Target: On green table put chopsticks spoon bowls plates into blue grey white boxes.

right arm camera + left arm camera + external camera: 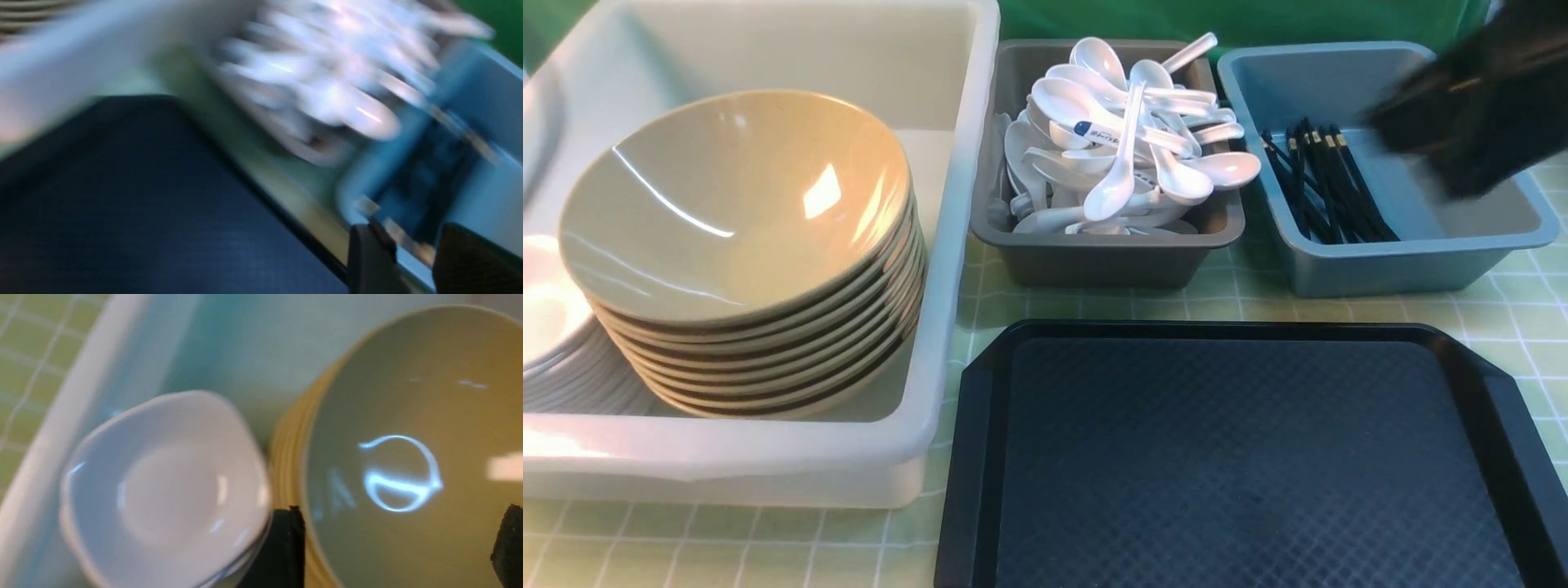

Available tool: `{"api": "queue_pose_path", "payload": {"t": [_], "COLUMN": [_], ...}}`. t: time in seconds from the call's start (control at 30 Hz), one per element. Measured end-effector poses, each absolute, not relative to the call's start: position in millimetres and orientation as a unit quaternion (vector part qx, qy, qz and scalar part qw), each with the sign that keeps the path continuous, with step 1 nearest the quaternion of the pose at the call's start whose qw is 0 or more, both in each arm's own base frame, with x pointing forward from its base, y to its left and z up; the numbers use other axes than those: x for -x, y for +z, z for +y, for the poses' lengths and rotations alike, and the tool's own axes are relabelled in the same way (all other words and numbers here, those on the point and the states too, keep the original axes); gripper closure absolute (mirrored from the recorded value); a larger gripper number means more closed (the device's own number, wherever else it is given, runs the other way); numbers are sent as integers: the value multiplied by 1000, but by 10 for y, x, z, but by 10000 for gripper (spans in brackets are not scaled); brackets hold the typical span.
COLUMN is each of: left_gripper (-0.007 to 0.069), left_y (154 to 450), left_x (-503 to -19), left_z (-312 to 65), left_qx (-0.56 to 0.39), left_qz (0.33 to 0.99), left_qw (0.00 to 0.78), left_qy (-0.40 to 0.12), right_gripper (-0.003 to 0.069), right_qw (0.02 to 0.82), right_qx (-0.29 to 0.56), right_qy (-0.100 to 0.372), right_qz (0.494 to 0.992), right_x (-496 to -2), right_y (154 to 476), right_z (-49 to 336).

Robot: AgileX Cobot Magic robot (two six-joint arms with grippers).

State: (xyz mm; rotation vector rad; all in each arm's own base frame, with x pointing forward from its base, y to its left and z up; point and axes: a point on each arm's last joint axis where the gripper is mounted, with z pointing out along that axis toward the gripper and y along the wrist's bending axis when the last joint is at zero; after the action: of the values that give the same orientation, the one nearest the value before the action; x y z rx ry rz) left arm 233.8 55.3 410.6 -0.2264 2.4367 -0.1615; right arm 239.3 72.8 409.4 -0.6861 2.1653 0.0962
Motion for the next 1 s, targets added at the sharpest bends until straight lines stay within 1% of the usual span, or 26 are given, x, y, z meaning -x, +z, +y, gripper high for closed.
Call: {"api": "queue_pose_path", "payload": {"t": [0.1, 0.13, 0.17, 0.2, 0.23, 0.27, 0.33, 0.43, 0.53, 0.63, 0.67, 0.77, 0.83, 0.9, 0.93, 0.97, 1.0], "left_gripper": [211, 293, 337, 408, 436, 538, 598, 627, 627, 627, 627, 627, 627, 627, 627, 627, 627], "left_y": [4158, 4164, 4161, 4160, 4162, 4163, 4167, 4139, 4112, 4120, 4119, 4058, 3925, 3816, 3717, 3593, 3536], "left_x": [-2333, -2340, -2350, -2358, -2359, -2372, -2377, -2353, -2226, -1921, -1867, -1310, -992, -853, -644, -516, -433], "left_z": [349, 261, 198, 111, 74, -71, -222, -408, -561, -631, -644, -635, -592, -567, -520, -493, -474], "left_qx": [32, 6, -10, -33, -42, -72, -101, -136, -168, -191, -196, -217, -213, -203, -189, -175, -165], "left_qz": [933, 931, 929, 925, 922, 912, 904, 900, 900, 899, 897, 882, 876, 874, 861, 853, 844], "left_qw": [346, 347, 349, 354, 358, 369, 375, 367, 353, 349, 350, 371, 380, 385, 413, 429, 444], "left_qy": [-98, -113, -124, -137, -141, -161, -178, -192, -190, -185, -185, -195, -208, -218, -229, -241, -250], "right_gripper": [423, 423, 423, 423, 423, 423, 423, 423, 423, 423, 423, 423, 423, 423, 423, 423, 423], "right_qw": [454, 474, 493, 512, 511, 531, 542, 546, 539, 550, 554, 595, 619, 633, 645, 650, 652], "right_qx": [223, 198, 189, 174, 170, 156, 149, 144, 122, 93, 90, 75, 64, 55, 41, 32, 27], "right_qy": [18, 14, 11, 11, 12, 12, 13, 14, 29, 47, 48, 51, 52, 56, 64, 70, 73], "right_qz": [863, 858, 849, 841, 842, 833, 827, 825, 833, 828, 826, 799, 781, 770, 760, 756, 754], "right_x": [-2265, -2164, -2081, -1973, -1954, -1782, -1601, -1332, -1102, -890, -868, -758, -733, -725, -721, -718, -718], "right_y": [4137, 4120, 4142, 4126, 4090, 4015, 3877, 3610, 3309, 3097, 3075, 2905, 2827, 2793, 2758, 2746, 2738], "right_z": [476, 393, 359, 322, 315, 277, 252, 220, 196, 171, 168, 144, 132, 125, 119, 116, 114]}}
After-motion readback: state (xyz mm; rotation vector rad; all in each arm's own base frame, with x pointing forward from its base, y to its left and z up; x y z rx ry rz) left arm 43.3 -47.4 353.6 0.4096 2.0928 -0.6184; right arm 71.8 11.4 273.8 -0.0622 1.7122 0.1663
